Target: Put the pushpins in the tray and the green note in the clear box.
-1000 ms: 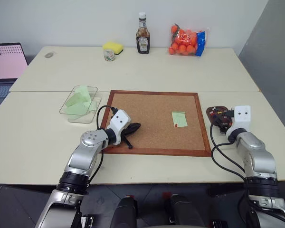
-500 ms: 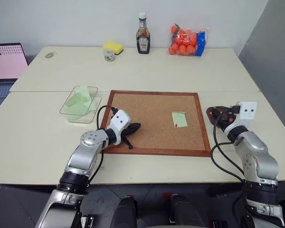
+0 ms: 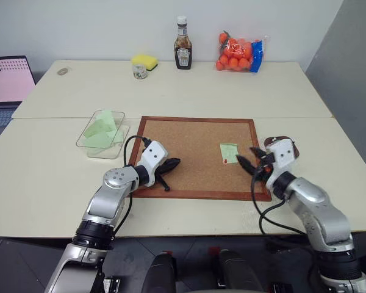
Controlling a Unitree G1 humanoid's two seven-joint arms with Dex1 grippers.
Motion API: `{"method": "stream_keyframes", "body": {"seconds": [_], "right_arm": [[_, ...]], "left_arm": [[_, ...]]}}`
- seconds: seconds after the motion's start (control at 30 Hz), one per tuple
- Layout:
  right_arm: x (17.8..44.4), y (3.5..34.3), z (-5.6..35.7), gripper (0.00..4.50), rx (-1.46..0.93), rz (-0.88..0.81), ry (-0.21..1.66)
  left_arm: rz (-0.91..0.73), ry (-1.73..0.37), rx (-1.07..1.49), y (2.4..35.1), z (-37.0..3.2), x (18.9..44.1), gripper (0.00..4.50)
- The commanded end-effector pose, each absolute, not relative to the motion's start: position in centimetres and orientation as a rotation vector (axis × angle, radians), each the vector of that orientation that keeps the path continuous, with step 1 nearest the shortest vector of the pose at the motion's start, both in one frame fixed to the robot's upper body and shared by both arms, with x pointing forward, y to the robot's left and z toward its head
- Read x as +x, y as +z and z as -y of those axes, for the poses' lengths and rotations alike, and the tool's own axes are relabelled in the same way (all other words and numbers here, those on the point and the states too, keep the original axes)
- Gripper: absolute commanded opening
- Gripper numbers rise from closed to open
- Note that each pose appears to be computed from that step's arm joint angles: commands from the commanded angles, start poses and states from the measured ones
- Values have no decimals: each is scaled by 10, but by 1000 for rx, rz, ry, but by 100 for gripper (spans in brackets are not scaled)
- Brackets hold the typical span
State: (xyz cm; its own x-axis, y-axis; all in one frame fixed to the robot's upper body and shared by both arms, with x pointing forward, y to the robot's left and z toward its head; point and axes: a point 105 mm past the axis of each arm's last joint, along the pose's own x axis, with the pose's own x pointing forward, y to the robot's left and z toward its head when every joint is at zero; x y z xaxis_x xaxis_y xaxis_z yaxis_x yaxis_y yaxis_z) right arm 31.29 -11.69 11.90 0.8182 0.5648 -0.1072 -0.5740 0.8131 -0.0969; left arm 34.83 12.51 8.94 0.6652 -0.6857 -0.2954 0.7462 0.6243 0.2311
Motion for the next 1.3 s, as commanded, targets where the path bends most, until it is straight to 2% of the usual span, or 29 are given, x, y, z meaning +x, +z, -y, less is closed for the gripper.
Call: {"method": "stream_keyframes", "body": {"seconds": [0.03,0.23,0.43,0.53,0.57,0.9,1.07,1.3], "right_arm": [[314,124,103,281,-150,-34,627],[334,111,102,281,-125,-78,570],[339,106,101,281,-138,-89,571],[340,104,102,239,-146,-95,561],[340,103,102,207,-154,-95,561],[340,102,97,4,-230,-81,580],[340,110,99,4,-225,-41,575],[335,135,103,4,-212,98,553]], "left_arm": [[-194,-837,372,87,-124,345,0],[-193,-839,372,87,-124,345,0],[-193,-840,375,87,-124,345,0],[-192,-840,375,87,-123,345,0],[-192,-840,376,87,-124,345,0],[-192,-841,376,87,-123,345,0],[-193,-841,376,86,-123,345,0],[-193,-842,377,86,-123,345,0]]}}
